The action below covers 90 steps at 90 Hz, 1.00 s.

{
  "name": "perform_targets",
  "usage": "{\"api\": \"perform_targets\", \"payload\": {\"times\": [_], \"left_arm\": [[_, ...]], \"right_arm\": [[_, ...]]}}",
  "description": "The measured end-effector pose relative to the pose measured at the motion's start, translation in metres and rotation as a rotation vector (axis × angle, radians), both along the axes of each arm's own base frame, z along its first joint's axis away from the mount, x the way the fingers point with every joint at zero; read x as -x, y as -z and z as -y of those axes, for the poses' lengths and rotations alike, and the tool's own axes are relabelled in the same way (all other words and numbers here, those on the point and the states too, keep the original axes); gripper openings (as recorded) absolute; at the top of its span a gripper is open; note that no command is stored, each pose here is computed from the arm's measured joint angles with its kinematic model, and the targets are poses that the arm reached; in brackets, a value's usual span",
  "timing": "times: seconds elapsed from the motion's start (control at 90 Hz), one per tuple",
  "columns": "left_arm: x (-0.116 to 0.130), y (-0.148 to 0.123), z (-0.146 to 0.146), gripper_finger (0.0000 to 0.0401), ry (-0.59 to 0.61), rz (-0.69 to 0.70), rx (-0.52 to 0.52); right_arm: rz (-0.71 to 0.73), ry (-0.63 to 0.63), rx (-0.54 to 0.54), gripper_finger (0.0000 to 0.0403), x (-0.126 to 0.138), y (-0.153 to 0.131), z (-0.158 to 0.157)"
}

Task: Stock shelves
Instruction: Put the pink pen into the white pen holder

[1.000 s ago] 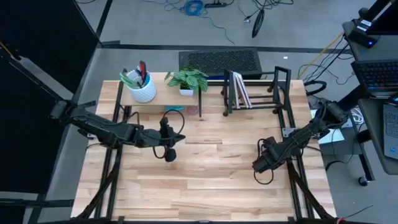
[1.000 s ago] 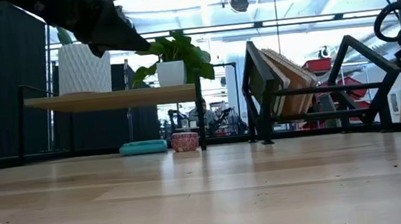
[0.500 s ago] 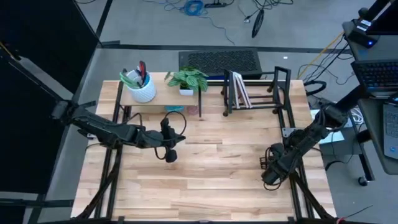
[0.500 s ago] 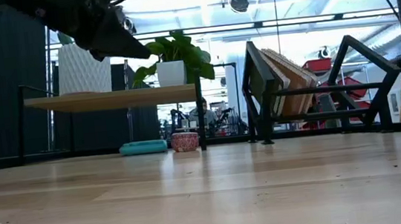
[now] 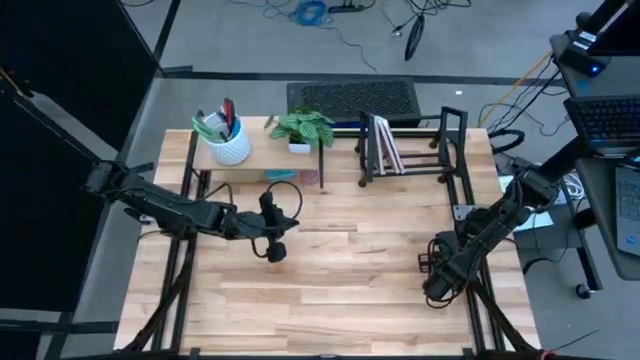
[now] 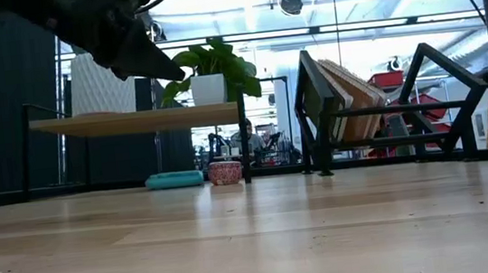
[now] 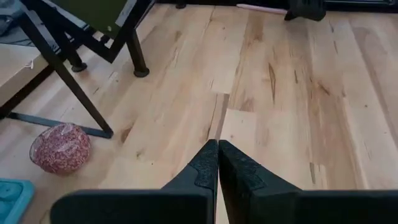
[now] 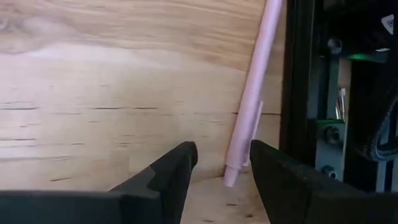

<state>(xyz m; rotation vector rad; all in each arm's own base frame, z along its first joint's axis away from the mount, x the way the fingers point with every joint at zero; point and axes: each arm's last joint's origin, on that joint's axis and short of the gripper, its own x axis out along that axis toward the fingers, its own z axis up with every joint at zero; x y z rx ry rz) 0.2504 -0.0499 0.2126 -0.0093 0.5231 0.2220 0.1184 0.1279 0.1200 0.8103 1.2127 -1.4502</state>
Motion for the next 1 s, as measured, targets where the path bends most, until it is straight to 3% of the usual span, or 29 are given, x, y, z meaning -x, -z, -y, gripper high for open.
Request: {"api": "perform_targets", "payload": {"times": [0.367,0.733,1.0], "left_arm": [[0.000,-0.001,0.000,0.0000,-0.001,0.008,0.004],[0.000,-0.001,0.000,0.0000,-0.002,0.009,0.005],[0.000,-0.001,0.000,0.0000,-0.002,0.009,0.005]], "right_arm": [[0.076,-0.093,0.009,0.0157,0.000,-0.005,-0.014],[0.423,-0.222,-0.196,0.0157,-0.033,-0.024,-0.056],[0.379,-0.328,-0.200,0.0157,-0.036,-0.026,-0.054]]}}
